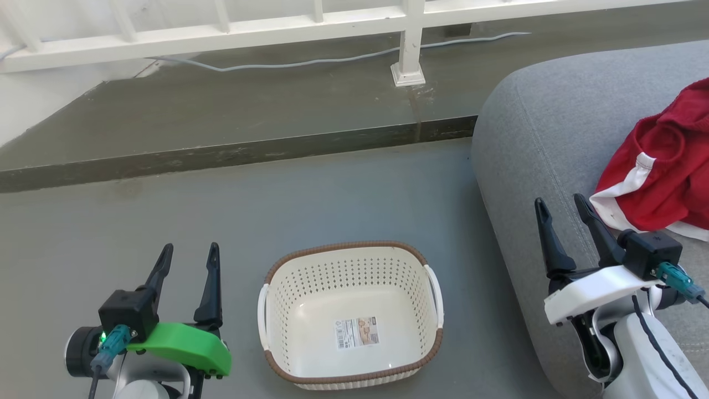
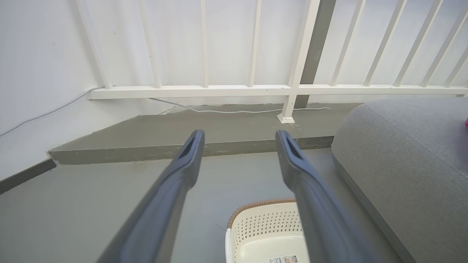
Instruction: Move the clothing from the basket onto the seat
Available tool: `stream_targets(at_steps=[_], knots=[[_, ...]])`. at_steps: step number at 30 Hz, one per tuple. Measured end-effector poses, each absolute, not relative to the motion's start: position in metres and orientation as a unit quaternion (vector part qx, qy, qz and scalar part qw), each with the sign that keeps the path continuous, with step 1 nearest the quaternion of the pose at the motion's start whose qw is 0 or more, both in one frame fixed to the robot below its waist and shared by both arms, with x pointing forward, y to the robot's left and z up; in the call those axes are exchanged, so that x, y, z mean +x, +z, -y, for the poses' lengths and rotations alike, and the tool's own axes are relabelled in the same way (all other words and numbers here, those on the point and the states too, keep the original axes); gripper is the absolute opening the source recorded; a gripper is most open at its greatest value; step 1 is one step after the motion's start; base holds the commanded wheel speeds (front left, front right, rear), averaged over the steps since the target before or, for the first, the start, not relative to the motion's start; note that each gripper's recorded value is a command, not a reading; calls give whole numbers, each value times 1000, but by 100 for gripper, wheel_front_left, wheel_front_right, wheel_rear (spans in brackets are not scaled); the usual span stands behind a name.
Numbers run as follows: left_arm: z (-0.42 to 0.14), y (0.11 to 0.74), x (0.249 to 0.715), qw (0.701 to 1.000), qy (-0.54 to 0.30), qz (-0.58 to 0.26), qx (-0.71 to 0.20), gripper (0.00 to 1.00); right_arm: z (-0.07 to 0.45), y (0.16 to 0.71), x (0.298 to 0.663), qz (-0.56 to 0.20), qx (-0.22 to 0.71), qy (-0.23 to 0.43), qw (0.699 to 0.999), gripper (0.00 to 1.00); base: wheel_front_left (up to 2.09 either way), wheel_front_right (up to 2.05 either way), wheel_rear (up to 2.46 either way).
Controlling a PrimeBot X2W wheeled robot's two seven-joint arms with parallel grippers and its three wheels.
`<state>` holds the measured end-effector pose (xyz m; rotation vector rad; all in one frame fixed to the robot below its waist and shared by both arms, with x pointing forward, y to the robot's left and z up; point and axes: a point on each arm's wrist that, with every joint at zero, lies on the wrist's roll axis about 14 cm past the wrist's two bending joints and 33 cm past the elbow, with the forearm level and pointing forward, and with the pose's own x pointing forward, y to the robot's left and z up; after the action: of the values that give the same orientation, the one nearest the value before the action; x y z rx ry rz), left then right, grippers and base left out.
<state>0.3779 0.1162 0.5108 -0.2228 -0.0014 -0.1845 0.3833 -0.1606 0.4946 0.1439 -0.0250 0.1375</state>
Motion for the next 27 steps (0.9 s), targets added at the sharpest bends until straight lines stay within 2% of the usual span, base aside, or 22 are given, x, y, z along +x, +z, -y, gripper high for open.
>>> stream_targets(at_steps=[27], knots=[[-120,505,374,991,-77,-9,-113,100,162,501,377,16,70,60,996,100,0,0,0]])
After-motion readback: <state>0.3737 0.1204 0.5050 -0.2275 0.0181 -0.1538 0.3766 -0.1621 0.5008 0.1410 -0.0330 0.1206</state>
